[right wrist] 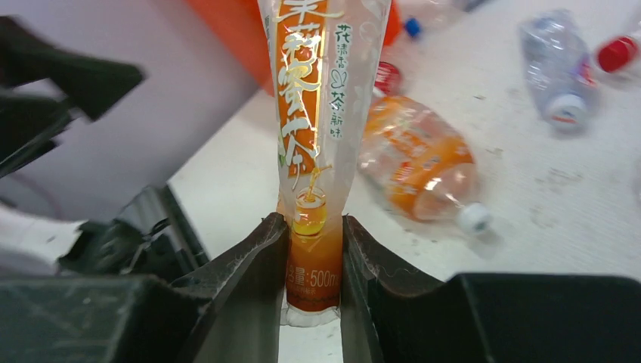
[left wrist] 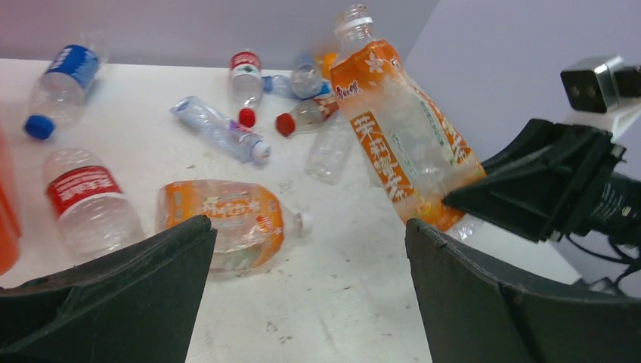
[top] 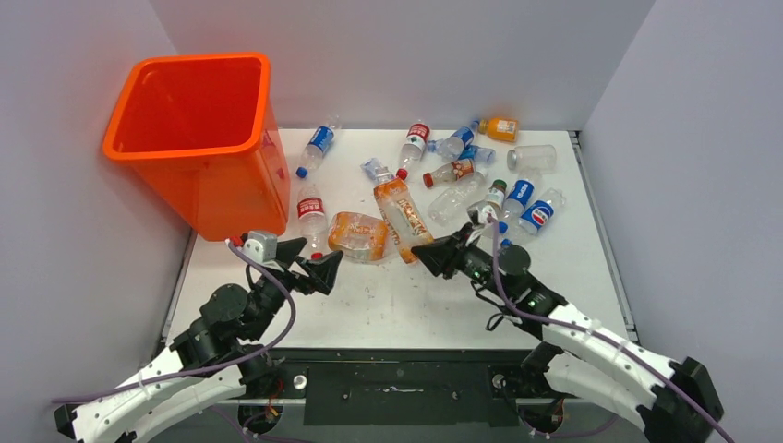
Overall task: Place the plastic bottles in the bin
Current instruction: Pick up the plastic bottle at the center of the board, then place the plastic bottle in the trash bin.
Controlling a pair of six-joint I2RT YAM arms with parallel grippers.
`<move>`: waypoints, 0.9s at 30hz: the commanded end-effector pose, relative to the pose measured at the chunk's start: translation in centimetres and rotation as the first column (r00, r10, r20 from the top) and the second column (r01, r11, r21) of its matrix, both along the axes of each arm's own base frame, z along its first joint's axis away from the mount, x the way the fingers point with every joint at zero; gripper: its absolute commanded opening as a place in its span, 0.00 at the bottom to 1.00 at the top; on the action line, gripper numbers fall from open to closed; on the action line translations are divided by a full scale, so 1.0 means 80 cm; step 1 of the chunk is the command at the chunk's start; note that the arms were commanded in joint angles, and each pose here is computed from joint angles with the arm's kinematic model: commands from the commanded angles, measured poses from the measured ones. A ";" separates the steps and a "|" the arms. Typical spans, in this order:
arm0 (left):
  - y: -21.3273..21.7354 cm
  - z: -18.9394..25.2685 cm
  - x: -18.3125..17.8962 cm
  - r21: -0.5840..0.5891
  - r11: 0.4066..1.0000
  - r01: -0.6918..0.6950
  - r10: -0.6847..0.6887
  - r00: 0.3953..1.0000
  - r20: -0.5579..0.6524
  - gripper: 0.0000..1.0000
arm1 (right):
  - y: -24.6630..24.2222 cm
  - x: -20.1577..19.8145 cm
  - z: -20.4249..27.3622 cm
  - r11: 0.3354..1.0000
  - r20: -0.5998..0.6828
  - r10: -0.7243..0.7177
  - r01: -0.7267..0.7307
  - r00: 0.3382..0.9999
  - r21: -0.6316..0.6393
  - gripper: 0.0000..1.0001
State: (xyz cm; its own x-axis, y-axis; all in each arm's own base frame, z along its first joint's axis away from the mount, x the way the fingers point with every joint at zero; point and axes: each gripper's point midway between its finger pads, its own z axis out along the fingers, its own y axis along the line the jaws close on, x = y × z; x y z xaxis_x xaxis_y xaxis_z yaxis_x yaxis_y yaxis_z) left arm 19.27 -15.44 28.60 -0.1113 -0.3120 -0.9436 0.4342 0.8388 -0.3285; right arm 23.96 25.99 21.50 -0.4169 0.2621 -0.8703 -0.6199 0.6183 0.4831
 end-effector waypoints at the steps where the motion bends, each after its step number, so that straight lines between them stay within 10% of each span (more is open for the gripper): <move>1: -0.042 0.077 -0.023 -0.272 0.941 0.202 -0.176 0.977 0.117 0.96 | 0.014 -0.084 0.060 0.958 0.208 0.220 -0.251 0.953 0.137 0.05; 20: -0.155 0.095 -0.036 -0.348 0.786 0.511 -0.485 0.859 0.165 0.98 | 0.005 -0.171 0.098 0.798 0.364 0.385 -0.504 0.848 0.330 0.05; 27: -0.159 0.099 -0.043 -0.363 0.747 0.557 -0.526 0.829 0.189 0.36 | 0.018 -0.175 0.088 0.803 0.340 0.431 -0.527 0.836 0.277 0.09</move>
